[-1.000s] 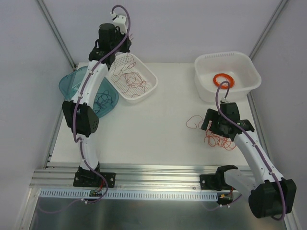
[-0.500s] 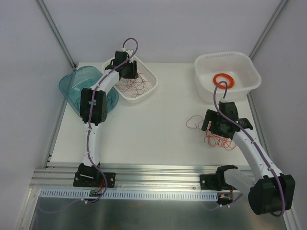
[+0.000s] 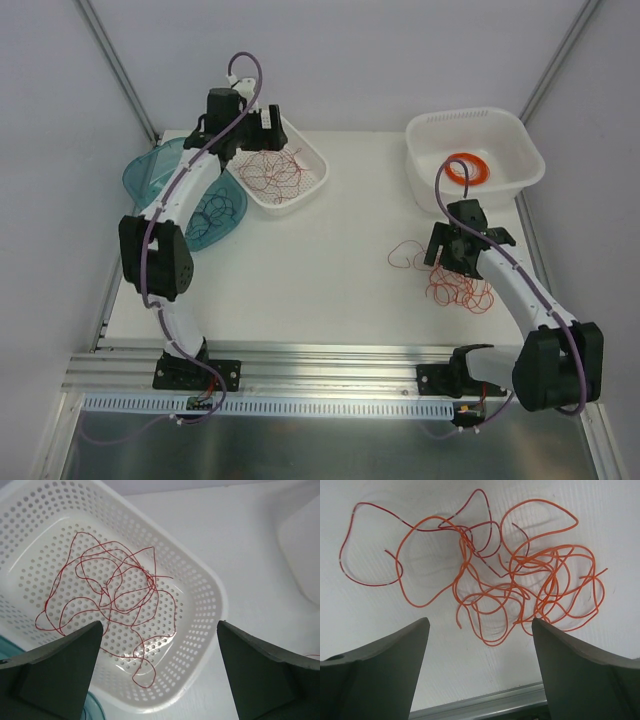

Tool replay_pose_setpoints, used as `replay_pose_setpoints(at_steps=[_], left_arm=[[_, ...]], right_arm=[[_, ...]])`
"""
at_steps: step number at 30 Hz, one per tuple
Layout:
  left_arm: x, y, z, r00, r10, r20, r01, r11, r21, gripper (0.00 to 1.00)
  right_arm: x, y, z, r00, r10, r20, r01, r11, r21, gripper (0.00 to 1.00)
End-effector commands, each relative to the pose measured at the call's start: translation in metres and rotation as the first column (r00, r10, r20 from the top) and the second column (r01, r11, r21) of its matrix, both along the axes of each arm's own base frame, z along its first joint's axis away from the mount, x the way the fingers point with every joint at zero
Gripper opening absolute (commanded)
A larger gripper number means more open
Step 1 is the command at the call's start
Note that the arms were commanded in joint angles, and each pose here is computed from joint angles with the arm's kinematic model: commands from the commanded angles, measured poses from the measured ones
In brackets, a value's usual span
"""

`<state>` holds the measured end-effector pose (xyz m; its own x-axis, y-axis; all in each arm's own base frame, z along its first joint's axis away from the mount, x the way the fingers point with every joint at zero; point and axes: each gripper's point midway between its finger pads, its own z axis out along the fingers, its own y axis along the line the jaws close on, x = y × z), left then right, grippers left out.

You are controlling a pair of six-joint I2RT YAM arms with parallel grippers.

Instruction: Untangle the cables

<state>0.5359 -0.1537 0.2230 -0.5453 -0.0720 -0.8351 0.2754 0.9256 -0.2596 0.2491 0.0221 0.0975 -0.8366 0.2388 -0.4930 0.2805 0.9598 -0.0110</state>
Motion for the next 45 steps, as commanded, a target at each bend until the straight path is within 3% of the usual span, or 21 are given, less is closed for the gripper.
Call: replay_pose_setpoints(at_steps=[1,4,8,11,14,19,21,23,26,29,34,41,44,45], left_arm=[[-0.031,0.004,0.059,0.994,-0.014,0.106,0.02,0.998,-0.053,0.99],[-0.068,0.008,0.084,0.989,-0.027,0.145,0.038,0.997,-0.071,0.99],[-0.112,0.005,0.081,0.989,-0.065,0.134,0.078,0.993,-0.092,0.99],[-0.148,0.002,0.058,0.99,-0.099,0.097,0.108,0.99,-0.087,0.98],[-0.177,-0.005,0.055,0.985,-0.135,0.104,0.145,0.986,-0.088,0.98],[-0.218,-0.011,0.019,0.98,-0.19,0.061,0.194,0.979,-0.065,0.98],[-0.23,-0.018,0.002,0.972,-0.231,0.042,0.233,0.972,-0.04,0.98],[-0.243,-0.026,-0.014,0.962,-0.274,0.016,0.275,0.961,-0.02,0.98],[-0.253,-0.037,-0.033,0.944,-0.33,-0.018,0.33,0.944,0.014,0.98],[-0.26,-0.05,-0.051,0.922,-0.382,-0.06,0.385,0.922,0.046,0.98],[-0.254,-0.067,-0.084,0.899,-0.41,-0.152,0.427,0.899,0.099,0.98],[-0.222,-0.089,-0.114,0.877,-0.436,-0.203,0.474,0.856,0.206,0.97],[-0.198,-0.101,-0.111,0.899,-0.388,-0.204,0.426,0.884,0.194,0.93],[-0.192,-0.104,-0.109,0.925,-0.308,-0.223,0.344,0.928,0.145,0.9]], right_arm=[[0.016,0.0,-0.002,0.998,-0.057,0.008,0.057,0.998,-0.002,0.88],[0.023,0.01,-0.019,0.998,-0.052,-0.025,0.053,0.998,0.04,0.86],[0.033,0.02,-0.04,0.997,-0.048,-0.061,0.053,0.996,0.071,0.81],[0.042,0.035,-0.054,0.997,-0.001,-0.076,0.008,0.995,0.096,0.7],[0.044,0.056,-0.065,0.993,0.062,-0.096,-0.049,0.99,0.129,0.56],[0.039,0.103,-0.066,0.962,0.261,-0.077,-0.245,0.955,0.169,0.2],[0.029,0.136,-0.06,0.92,0.389,-0.056,-0.369,0.903,0.221,0.06],[0.012,0.163,-0.053,0.842,0.537,-0.044,-0.513,0.824,0.24,0.01],[-0.012,0.18,-0.048,0.741,0.67,-0.052,-0.638,0.726,0.257,0.01],[-0.032,0.182,-0.045,0.694,0.718,-0.051,-0.676,0.674,0.299,0.01],[-0.042,0.15,-0.049,0.735,0.666,-0.124,-0.637,0.742,0.208,0.03],[-0.049,0.145,-0.053,0.76,0.64,-0.11,-0.611,0.763,0.212,0.07],[-0.049,0.145,-0.054,0.768,0.631,-0.107,-0.603,0.769,0.212,0.07],[-0.049,0.143,-0.054,0.772,0.627,-0.108,-0.599,0.773,0.207,0.07]])
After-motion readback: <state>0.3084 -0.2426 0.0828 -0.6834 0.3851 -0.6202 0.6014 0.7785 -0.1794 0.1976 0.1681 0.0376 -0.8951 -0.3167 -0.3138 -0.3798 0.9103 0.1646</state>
